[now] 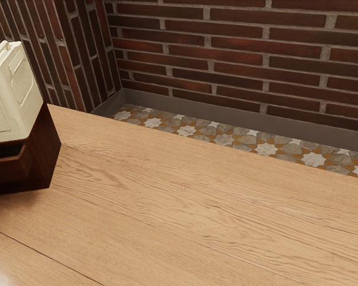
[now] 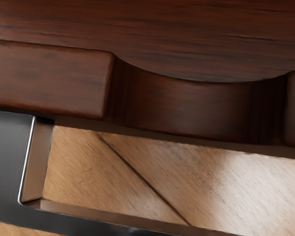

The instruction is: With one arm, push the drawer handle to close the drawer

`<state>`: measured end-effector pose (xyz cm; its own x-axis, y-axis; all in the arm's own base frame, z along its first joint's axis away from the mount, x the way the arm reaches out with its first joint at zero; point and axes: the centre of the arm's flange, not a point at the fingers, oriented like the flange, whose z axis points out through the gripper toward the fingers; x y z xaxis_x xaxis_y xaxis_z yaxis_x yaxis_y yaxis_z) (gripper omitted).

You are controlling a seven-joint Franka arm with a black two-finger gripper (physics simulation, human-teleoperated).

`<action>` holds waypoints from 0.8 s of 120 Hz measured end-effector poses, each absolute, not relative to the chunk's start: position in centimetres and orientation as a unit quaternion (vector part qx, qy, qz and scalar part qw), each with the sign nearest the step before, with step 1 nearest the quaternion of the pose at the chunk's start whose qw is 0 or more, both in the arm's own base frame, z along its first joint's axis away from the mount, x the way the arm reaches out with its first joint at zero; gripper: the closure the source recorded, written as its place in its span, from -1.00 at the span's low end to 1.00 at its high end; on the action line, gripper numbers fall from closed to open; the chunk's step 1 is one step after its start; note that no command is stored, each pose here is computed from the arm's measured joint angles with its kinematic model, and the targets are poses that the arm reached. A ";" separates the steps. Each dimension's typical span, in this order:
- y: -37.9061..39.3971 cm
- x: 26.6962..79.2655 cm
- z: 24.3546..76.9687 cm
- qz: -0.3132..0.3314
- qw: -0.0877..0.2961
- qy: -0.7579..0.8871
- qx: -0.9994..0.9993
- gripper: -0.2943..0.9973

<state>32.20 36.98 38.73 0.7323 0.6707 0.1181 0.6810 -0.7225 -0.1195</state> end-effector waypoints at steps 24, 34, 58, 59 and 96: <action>38.1 33.8 39.3 -0.043 0.083 -0.371 -0.924 0.67; 38.6 34.5 39.5 -0.045 0.085 -0.374 -0.922 0.67; 39.8 35.7 38.9 -0.042 0.088 -0.381 -0.919 0.67; 39.9 35.8 38.9 -0.042 0.088 -0.382 -0.919 0.67; 43.1 35.9 39.2 -0.033 0.111 -0.264 -0.958 0.67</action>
